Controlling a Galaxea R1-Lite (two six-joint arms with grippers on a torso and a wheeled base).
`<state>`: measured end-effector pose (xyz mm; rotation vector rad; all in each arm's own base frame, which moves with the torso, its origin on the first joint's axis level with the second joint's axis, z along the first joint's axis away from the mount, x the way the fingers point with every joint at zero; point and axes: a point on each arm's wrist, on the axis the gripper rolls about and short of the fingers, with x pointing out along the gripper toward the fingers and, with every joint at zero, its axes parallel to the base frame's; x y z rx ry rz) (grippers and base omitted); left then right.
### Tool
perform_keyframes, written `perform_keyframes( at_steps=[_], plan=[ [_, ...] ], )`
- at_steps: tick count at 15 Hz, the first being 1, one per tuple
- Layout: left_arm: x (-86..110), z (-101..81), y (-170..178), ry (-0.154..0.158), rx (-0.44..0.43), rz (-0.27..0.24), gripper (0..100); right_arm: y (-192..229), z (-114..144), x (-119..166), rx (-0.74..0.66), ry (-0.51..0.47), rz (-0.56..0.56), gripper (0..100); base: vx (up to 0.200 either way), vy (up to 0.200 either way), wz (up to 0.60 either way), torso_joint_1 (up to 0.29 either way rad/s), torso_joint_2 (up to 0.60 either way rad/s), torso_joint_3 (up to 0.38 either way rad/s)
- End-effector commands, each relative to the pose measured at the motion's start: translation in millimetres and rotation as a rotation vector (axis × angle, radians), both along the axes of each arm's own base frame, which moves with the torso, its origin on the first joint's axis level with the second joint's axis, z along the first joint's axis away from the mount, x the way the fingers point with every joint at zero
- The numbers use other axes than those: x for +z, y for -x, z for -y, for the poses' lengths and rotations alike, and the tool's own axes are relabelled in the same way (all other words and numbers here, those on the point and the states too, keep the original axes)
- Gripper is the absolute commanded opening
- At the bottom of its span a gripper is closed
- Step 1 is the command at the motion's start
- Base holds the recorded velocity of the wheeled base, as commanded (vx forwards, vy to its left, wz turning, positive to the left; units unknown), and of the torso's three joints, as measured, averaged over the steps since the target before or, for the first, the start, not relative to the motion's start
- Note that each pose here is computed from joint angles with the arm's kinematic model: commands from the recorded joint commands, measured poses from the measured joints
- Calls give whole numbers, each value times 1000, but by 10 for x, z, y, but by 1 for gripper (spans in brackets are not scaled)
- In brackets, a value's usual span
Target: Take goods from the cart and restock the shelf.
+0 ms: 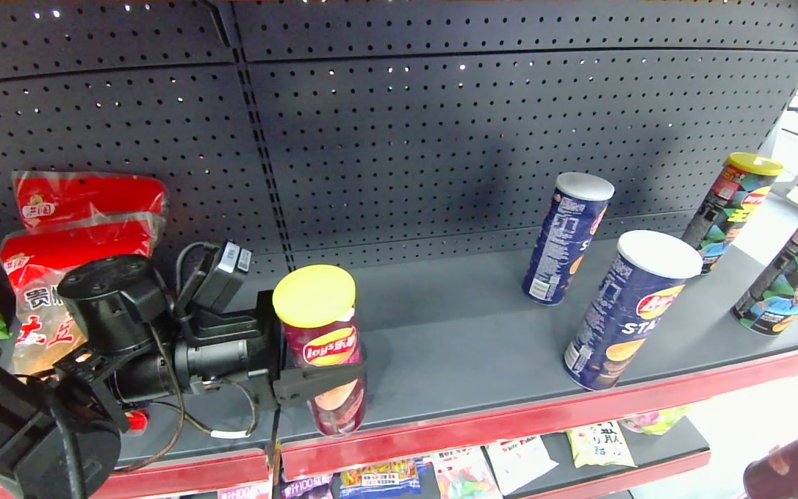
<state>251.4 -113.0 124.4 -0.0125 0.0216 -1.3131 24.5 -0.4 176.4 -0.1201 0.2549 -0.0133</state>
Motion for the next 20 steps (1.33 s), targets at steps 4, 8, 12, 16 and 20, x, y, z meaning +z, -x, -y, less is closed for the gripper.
perform_keyframes(
  at_steps=[4, 8, 12, 16, 20],
  plan=[
    [3, -20, -21, 9, 54, 27, 100, -1, 0, -1, 1, 0, -1, 0, 0, 0, 0, 0, 0, 0],
    [-63, -133, 87, 14, 84, 34, 100, -1, 0, 3, 1, 0, 1, 0, 0, 0, 0, 0, 0, 0],
    [-85, -306, 133, 8, 135, 22, 100, -1, 0, -1, 1, 0, -1, 0, 0, 0, 0, 0, 0, 0],
    [-65, -413, 190, 7, 170, 20, 100, -22, -3, 2, 2, 1, -10, 0, 0, 0, 0, 0, 0, 0],
    [-20, -487, 326, 11, 187, 19, 100, -51, -6, 10, 5, 1, -22, 0, 0, 0, 0, 0, 0, 0]
  ],
)
